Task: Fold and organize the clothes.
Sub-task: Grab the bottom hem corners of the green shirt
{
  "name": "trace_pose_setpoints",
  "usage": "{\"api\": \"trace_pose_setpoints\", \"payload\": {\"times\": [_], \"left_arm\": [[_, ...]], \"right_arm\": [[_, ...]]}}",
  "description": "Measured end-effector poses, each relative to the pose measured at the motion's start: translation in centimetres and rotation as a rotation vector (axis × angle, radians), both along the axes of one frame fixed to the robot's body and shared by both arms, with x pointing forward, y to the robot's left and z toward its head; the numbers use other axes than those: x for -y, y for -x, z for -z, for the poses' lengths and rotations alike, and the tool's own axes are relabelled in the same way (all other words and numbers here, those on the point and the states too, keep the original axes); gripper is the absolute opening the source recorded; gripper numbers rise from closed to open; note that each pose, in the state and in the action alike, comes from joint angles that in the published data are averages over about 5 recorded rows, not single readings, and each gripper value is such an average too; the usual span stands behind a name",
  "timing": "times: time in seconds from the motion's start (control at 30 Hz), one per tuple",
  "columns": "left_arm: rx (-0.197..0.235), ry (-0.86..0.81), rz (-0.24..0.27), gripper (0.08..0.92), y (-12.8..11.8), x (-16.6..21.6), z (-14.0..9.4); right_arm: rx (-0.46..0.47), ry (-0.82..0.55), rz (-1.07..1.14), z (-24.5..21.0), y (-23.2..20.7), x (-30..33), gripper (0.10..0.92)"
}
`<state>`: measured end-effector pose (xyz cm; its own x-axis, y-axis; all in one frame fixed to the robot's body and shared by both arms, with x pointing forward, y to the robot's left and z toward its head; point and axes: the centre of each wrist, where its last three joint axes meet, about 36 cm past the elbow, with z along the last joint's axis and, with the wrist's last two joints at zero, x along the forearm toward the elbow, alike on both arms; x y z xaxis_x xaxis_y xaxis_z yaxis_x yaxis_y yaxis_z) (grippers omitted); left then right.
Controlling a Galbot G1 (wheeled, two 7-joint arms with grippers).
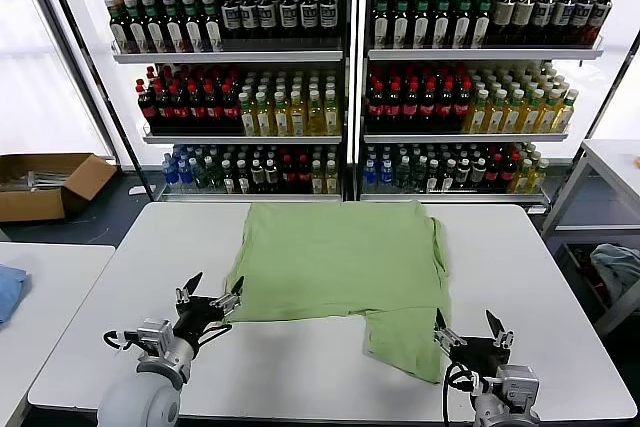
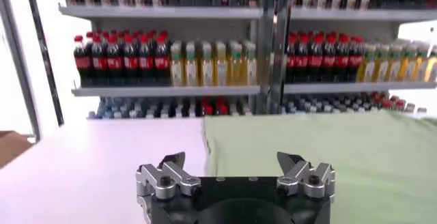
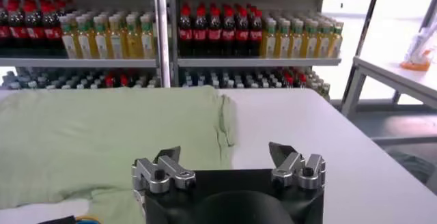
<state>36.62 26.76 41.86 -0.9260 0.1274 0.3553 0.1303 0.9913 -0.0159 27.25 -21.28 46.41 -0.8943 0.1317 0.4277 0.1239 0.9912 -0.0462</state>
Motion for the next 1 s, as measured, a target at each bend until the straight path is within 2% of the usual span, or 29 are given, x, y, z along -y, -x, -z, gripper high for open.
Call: {"api": "trace_pose_setpoints", "payload": {"times": [0.4,1.0], "left_arm": [[-0.082,-0.024,0.024,0.823,0.3,0.0,1.0],[-0.118,-0.014,0.028,0.823,1.1,0.3,1.6]], "right_arm": [[-0.034,-0.006,0.011,1.4,-0.3,-1.4,0.823],[-0.109,-0.016,0.009,4.1,-0.2,-3.3,0.823]]}}
